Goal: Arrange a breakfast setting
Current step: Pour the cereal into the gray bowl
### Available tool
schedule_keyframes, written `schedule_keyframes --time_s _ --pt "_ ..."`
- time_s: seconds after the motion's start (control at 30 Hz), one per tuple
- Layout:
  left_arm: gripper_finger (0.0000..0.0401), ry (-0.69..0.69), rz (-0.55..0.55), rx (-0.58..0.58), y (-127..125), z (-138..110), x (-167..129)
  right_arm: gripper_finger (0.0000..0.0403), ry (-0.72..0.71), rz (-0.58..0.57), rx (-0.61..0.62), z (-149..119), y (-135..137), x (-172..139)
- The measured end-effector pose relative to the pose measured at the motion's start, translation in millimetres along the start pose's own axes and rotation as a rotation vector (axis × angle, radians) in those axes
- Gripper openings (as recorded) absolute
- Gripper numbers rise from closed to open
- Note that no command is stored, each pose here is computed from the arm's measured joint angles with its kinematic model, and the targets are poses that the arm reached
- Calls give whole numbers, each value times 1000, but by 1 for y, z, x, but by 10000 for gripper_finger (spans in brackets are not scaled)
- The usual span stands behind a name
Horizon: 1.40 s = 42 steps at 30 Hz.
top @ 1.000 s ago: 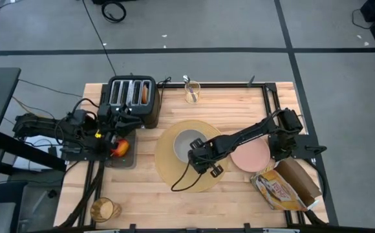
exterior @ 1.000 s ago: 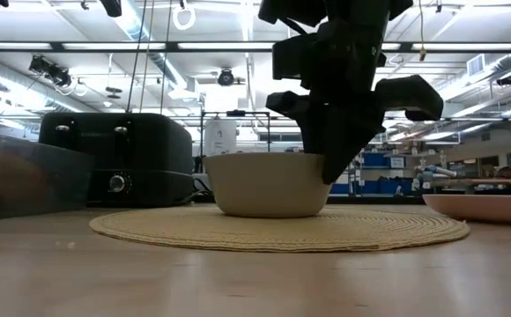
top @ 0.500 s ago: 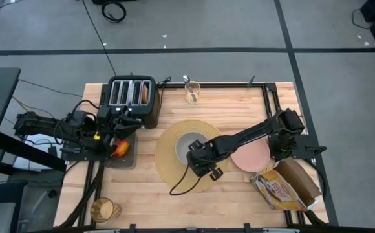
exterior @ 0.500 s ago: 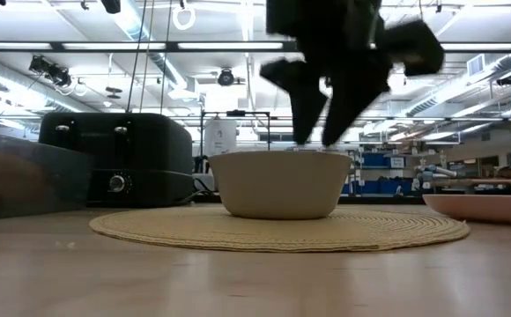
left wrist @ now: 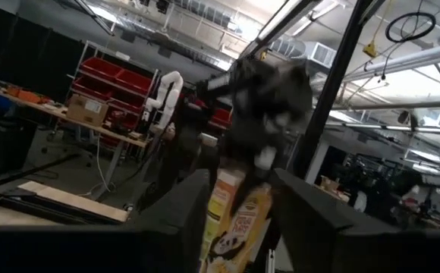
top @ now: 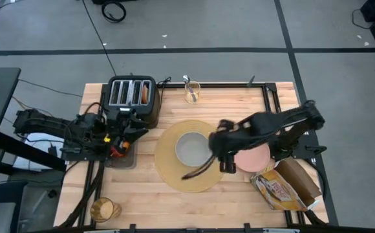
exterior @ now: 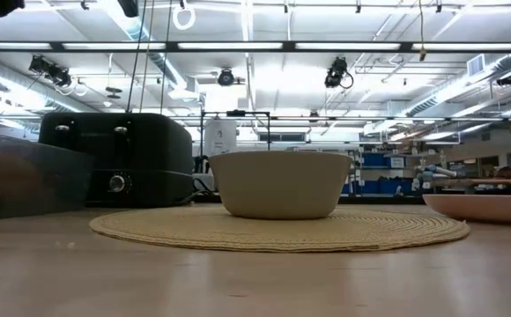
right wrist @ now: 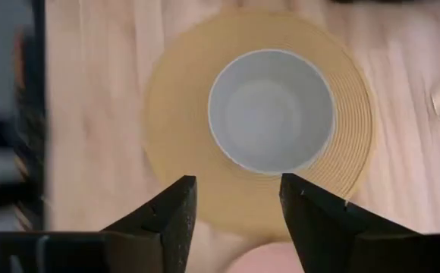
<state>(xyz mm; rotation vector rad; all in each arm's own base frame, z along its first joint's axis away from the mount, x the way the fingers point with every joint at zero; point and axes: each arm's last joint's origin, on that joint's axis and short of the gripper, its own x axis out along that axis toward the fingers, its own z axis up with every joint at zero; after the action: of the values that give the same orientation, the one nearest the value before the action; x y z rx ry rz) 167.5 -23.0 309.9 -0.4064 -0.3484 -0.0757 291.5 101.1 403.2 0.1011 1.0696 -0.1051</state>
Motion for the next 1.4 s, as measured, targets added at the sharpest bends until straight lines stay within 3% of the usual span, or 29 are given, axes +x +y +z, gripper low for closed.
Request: schedule_keyframes --time_s 0.17,0.33,0.53,0.67,0.83,0.97,1.1,1.27,1.4 --pt "230 49 -13 35 -12 11 33 230 -3 49 294 -8 -12 -55" --pt "257 163 -9 115 -29 18 74 231 27 298 465 -10 -15 -94" --pt "258 248 -28 110 -48 13 109 204 92 500 469 -32 2 -130" --pt "258 305 -49 34 -59 -5 118 184 84 551 462 -57 8 -155" --pt "258 368 -5 -85 -72 -33 122 155 88 592 540 -82 12 -179" --pt "258 388 18 -120 -81 -51 123 135 133 576 578 -98 21 -180" --pt "258 384 10 -140 -90 -63 125 120 211 481 598 -111 35 -160" --pt "258 392 2 -140 -93 -72 127 102 299 311 843 -119 38 -128" --pt "258 396 10 -124 -90 -74 128 77 422 282 870 -116 32 -113"
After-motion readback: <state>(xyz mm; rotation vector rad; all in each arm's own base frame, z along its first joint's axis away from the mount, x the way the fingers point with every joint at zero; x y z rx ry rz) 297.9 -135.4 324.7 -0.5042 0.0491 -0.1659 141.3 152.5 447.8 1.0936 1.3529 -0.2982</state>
